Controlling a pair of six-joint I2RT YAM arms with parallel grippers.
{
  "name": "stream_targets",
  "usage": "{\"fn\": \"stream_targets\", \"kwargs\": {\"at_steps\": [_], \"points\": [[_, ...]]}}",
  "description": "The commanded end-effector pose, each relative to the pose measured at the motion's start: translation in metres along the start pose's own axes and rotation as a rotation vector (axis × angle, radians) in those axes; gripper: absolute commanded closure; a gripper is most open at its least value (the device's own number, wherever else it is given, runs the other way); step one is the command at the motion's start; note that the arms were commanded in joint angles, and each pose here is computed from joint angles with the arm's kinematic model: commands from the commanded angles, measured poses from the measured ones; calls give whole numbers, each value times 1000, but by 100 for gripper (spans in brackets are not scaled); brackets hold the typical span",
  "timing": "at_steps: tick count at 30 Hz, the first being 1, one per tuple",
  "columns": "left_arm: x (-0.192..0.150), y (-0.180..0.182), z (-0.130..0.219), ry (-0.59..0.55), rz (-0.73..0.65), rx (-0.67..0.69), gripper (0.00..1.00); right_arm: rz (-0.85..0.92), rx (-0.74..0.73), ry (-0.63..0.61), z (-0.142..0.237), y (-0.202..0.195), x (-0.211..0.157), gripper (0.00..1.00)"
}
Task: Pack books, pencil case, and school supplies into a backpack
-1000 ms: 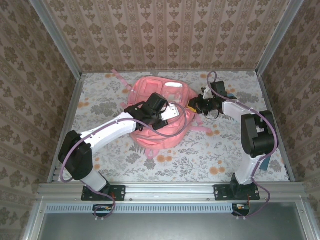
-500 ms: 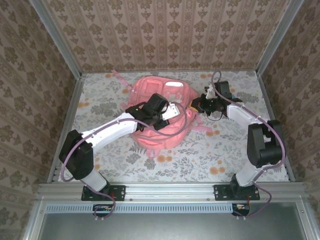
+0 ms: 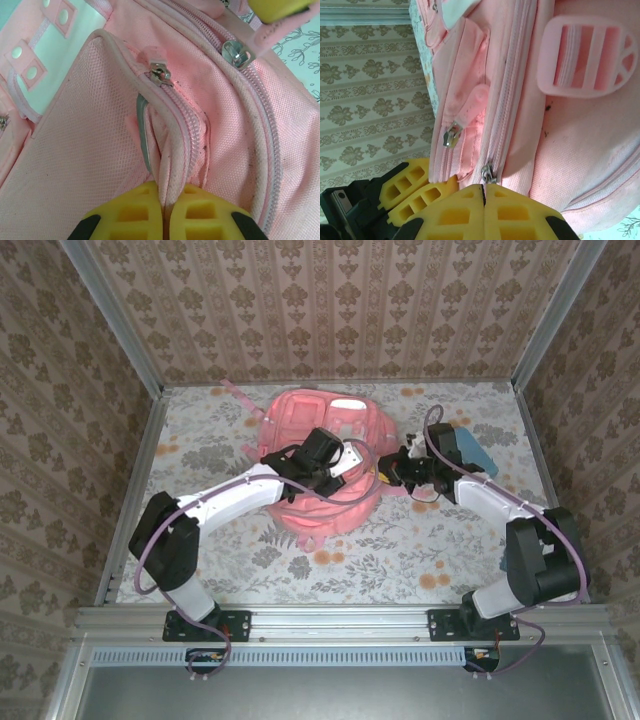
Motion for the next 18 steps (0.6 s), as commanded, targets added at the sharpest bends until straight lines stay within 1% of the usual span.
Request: {"fn": "stream_targets", "kwargs": {"at_steps": [1,8,10,11,12,15,16,18], "points": [[29,30,1,-103,116,118,100,-10,51,147,-4,12,-37,100],[34,32,-1,-120,145,112,100,1,51,196,-8,13,-61,100],[34,32,0,-123,138,109,100,39,45,172,2,15,-64,100],[33,32,0,-124,135,107,100,55,23,158,5,13,-62,100],[33,31,1,-129,127,101,100,83,-18,130,8,9,-58,98],[33,26,7,-156,103,76,100,171,-207,13,20,-5,-44,61],[32,25,9,-165,96,68,100,217,-259,-24,23,-7,-39,52],[31,22,13,-179,85,46,100,311,-328,-56,27,-7,-32,46]]}}
Point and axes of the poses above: each hand's point on the last joint's axis, 136 mm out from that joint toward the fingers, its own z axis back along the fingers, its own y axis along the line the jaws close on, x = y × z, the point moved 6 cm from there along z, back along the fingers, and after that the axes turned 8 degrees about -z, right-handed, at the moved point
